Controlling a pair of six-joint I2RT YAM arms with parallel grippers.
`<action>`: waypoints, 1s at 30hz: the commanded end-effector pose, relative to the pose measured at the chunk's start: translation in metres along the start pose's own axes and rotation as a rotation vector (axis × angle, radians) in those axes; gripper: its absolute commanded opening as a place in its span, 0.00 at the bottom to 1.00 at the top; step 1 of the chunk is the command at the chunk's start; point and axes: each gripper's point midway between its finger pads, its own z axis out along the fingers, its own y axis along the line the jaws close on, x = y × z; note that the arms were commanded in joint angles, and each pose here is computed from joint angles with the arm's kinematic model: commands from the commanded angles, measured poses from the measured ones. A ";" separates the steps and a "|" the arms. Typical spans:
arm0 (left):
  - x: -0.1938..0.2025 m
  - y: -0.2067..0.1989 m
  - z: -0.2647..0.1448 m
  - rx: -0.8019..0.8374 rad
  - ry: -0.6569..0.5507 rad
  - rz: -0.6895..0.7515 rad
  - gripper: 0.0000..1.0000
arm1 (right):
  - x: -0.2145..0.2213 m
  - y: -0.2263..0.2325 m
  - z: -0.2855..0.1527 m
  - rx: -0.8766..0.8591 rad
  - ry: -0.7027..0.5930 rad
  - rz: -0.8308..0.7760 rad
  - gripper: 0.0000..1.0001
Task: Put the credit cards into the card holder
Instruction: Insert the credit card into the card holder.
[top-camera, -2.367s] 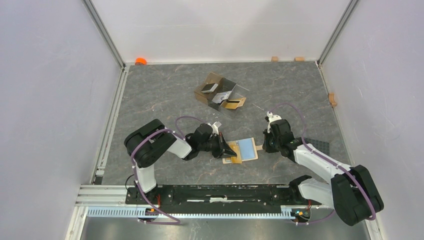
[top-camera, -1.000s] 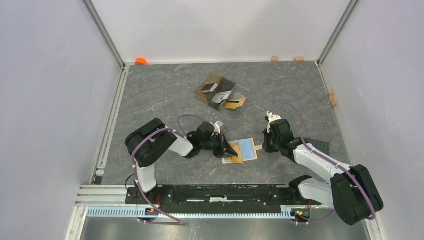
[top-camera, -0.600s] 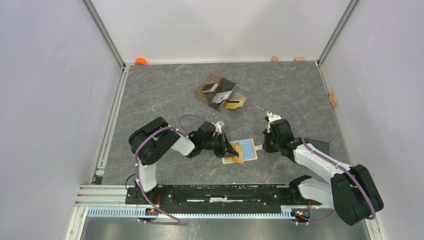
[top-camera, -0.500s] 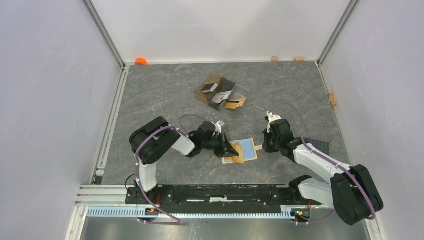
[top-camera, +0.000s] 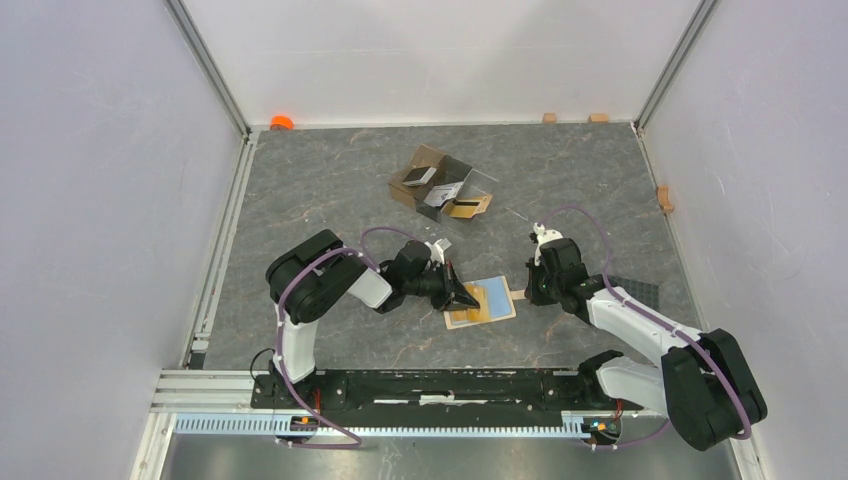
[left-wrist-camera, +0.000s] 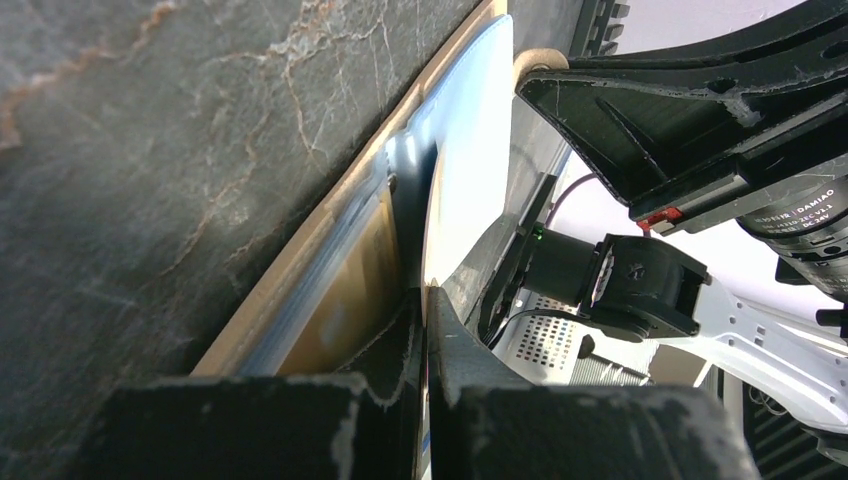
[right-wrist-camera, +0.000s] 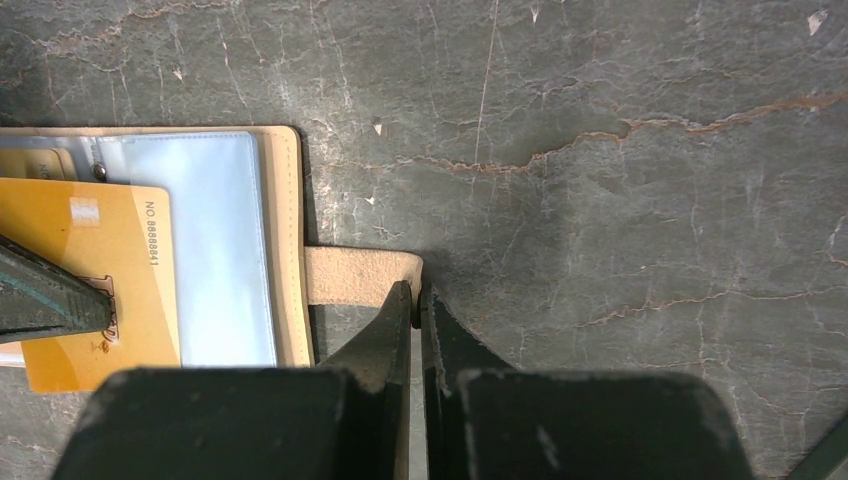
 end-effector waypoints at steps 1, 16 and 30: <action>-0.012 0.016 0.005 -0.046 -0.048 0.025 0.02 | 0.005 -0.007 0.000 0.033 0.027 -0.013 0.00; -0.026 0.021 0.003 -0.058 -0.113 0.044 0.02 | 0.005 -0.007 -0.001 0.032 0.030 -0.014 0.00; -0.015 0.014 0.013 -0.018 -0.131 0.038 0.03 | 0.006 -0.005 -0.001 0.019 0.032 -0.012 0.00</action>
